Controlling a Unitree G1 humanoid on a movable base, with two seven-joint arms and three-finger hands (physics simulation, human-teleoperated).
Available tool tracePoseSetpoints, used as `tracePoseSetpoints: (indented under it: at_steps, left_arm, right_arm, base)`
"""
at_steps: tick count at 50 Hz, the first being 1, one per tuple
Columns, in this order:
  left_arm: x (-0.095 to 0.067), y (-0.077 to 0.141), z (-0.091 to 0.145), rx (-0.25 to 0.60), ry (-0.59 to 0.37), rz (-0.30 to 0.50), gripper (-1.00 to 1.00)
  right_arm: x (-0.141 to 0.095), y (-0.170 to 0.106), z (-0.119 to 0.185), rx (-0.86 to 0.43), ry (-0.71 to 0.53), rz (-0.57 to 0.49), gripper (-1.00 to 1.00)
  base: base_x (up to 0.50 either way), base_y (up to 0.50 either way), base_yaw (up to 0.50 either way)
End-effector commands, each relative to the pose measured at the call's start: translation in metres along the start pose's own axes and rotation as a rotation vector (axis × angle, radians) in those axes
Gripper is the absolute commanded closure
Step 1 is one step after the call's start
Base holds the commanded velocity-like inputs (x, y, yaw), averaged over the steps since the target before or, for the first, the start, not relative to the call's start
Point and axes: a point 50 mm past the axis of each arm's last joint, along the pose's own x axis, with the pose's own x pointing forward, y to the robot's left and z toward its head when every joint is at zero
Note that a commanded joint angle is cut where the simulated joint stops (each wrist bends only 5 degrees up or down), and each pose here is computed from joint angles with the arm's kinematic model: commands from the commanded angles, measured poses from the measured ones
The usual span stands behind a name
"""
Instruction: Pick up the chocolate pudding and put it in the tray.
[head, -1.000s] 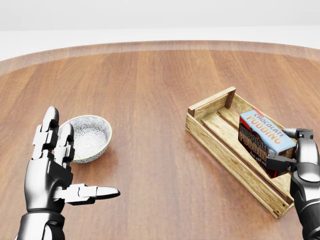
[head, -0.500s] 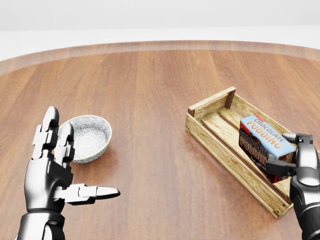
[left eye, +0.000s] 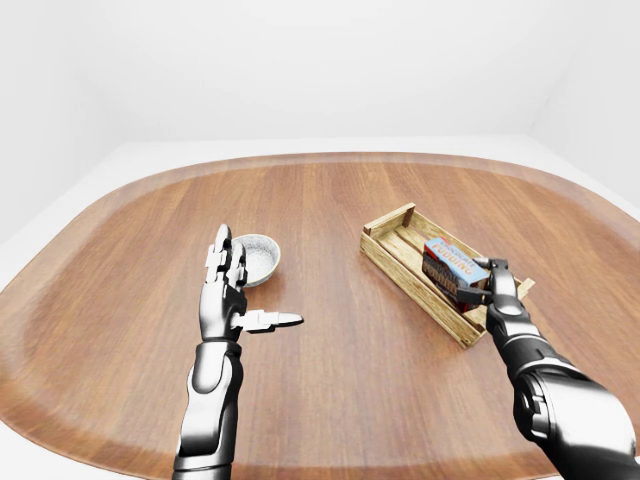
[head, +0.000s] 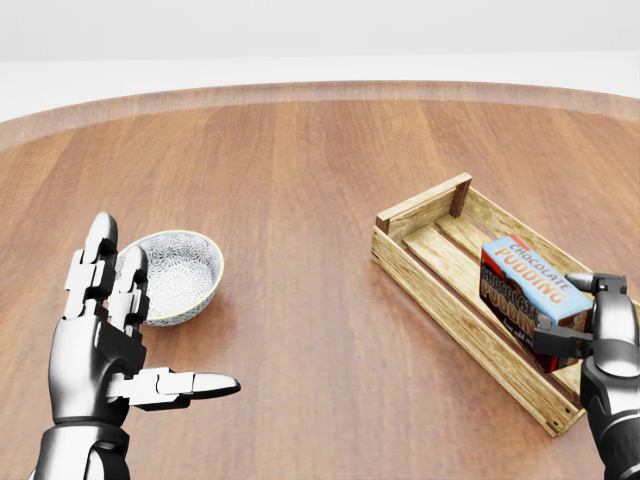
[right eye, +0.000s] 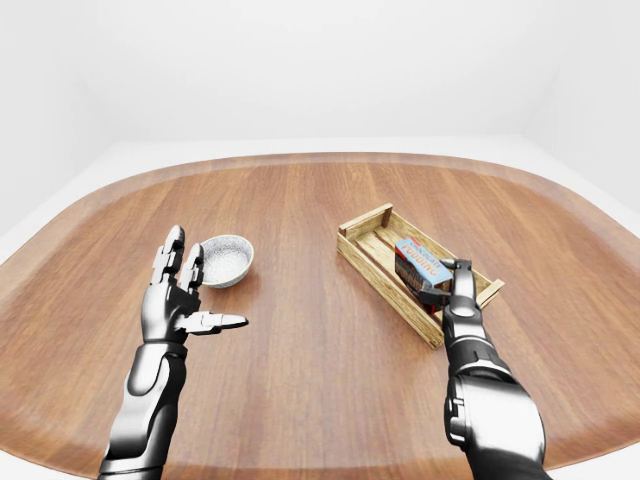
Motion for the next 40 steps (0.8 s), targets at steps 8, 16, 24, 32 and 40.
tracePoseSetpoints:
  at_steps: [8, 16, 24, 32, 40]
  left_arm:
    - [0.0001, 0.0005, 0.0016, -0.006, -0.007, 0.001, -1.00]
    - [0.0001, 0.0005, 0.0016, -0.006, -0.007, 0.001, -1.00]
    - [0.0001, 0.0004, 0.0016, -0.006, -0.007, 0.001, -1.00]
    - [0.0001, 0.0005, 0.0016, -0.006, -0.007, 0.001, -1.00]
    - [0.0001, 0.0005, 0.0016, -0.006, -0.007, 0.002, -1.00]
  right_arm:
    - [0.0004, -0.0022, 0.0016, 0.033, 0.000, -0.025, 1.00]
    - [0.0007, -0.0029, 0.0029, 0.040, -0.003, -0.026, -0.74]
    - [0.0005, -0.0018, 0.0021, 0.041, 0.000, -0.024, -1.00]
    - [0.0004, -0.0019, 0.0018, 0.041, 0.001, -0.022, -1.00]
    - [0.0008, -0.0021, 0.0039, 0.042, -0.005, -0.021, -1.00]
  base:
    - [0.00, 0.00, 0.00]
    - [0.00, 0.00, 0.00]
    - [0.00, 0.00, 0.00]
    - [0.00, 0.00, 0.00]
    - [0.00, 0.00, 0.00]
